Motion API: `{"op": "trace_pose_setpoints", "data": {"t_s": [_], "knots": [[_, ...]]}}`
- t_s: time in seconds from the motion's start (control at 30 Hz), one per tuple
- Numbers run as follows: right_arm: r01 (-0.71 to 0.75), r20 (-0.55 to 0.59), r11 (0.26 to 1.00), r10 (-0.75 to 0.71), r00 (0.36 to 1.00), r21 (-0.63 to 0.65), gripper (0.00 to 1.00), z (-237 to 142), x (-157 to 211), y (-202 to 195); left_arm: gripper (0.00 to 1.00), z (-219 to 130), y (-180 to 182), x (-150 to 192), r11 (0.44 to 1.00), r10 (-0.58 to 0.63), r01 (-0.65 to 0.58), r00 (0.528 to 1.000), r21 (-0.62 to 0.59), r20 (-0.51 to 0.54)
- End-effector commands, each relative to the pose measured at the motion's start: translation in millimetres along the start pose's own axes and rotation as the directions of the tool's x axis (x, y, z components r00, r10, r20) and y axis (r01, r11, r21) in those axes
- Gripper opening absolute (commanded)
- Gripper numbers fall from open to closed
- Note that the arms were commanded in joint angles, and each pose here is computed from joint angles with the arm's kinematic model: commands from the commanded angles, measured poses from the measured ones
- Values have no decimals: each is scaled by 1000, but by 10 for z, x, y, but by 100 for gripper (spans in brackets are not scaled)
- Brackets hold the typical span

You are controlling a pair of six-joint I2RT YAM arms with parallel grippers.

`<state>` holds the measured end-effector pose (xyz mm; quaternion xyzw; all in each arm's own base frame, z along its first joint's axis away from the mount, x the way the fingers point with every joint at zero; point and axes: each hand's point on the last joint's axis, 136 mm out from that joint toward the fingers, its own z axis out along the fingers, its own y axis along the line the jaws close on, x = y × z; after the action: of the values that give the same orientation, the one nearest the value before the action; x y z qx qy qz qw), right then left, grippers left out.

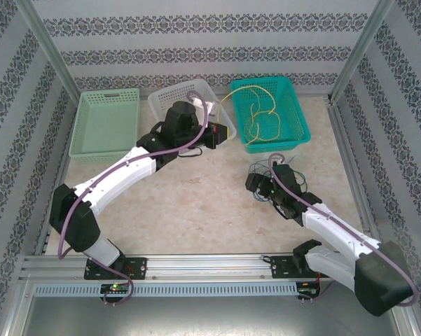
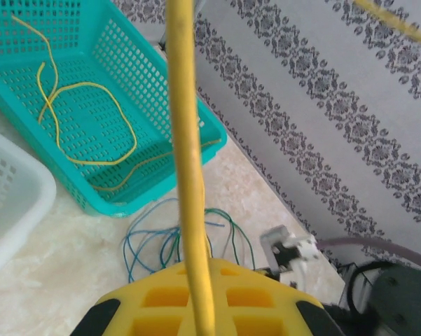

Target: Untangle the cables

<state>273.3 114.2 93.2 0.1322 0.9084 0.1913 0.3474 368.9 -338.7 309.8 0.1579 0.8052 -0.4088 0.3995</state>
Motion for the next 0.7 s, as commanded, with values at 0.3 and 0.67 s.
{"op": "trace_pose_setpoints", "data": {"t_s": [0.3, 0.67], "knots": [[-16, 50, 1000, 15, 999, 18, 98, -125, -44, -124, 0, 1185, 522, -463, 1000, 1, -1, 990, 6, -138], [-65, 29, 998, 65, 997, 8, 83, -170, -65, -180, 16, 1954, 1202, -435, 988, -153, 155, 986, 21, -66]]}}
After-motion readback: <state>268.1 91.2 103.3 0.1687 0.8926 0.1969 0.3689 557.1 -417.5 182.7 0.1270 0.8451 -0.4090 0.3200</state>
